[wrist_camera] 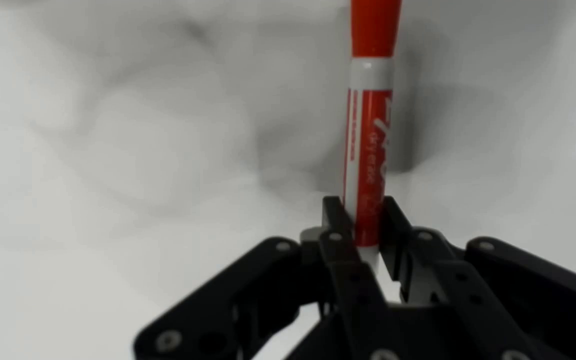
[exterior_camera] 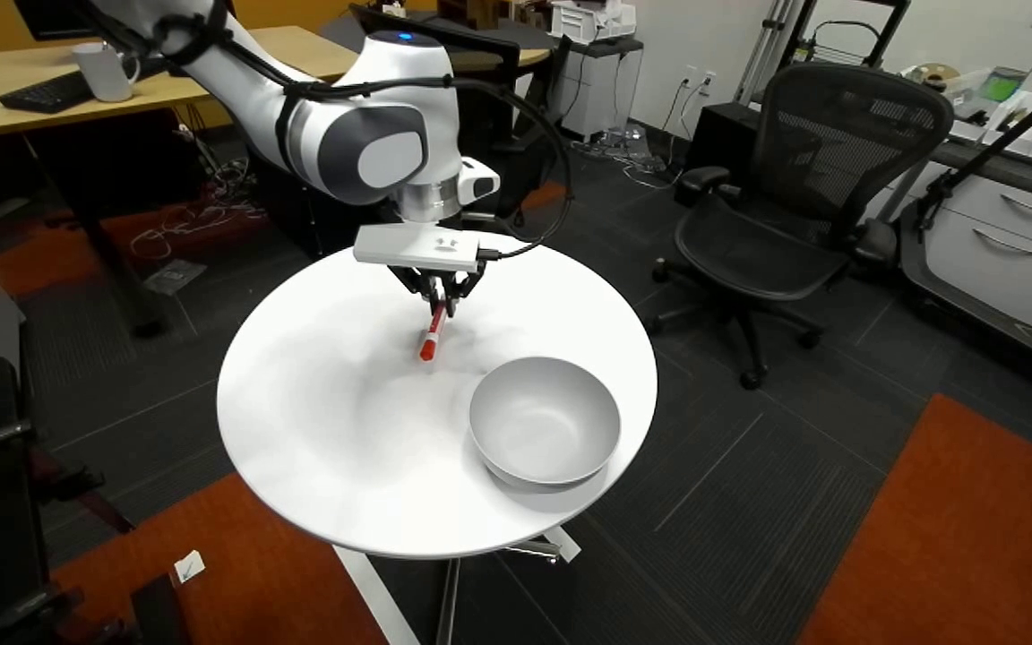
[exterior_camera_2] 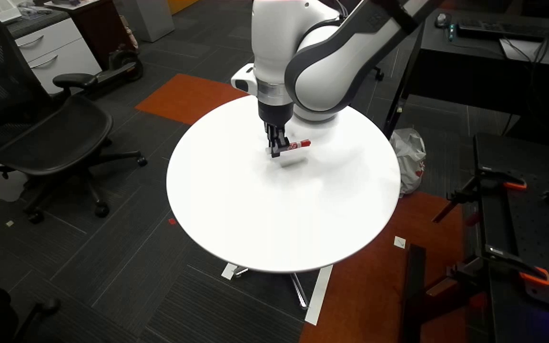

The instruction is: Remove the red marker from the grey bowl, place the marker back in the bowl then take it out of the bowl

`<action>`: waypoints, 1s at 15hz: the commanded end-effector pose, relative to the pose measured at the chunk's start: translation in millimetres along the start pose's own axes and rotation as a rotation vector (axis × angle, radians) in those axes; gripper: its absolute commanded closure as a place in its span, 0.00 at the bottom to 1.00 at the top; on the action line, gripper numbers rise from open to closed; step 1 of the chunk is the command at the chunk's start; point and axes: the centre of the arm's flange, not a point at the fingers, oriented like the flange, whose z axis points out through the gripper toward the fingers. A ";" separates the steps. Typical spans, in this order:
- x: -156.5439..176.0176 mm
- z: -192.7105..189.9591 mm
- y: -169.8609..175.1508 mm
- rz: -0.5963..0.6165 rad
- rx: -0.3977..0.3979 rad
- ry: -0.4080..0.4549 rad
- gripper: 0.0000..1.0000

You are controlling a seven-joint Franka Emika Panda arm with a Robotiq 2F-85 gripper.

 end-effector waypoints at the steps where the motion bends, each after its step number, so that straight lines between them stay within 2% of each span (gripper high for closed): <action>1: 5.7 -0.3 6.7 -0.024 0.015 0.023 0.60; 9: 6.8 1.3 5.6 -0.022 0.018 0.020 0.03; 10: 6.9 1.3 5.4 -0.020 0.017 0.017 0.00; 15: 3.7 -13.4 4.0 0.002 0.001 0.010 0.00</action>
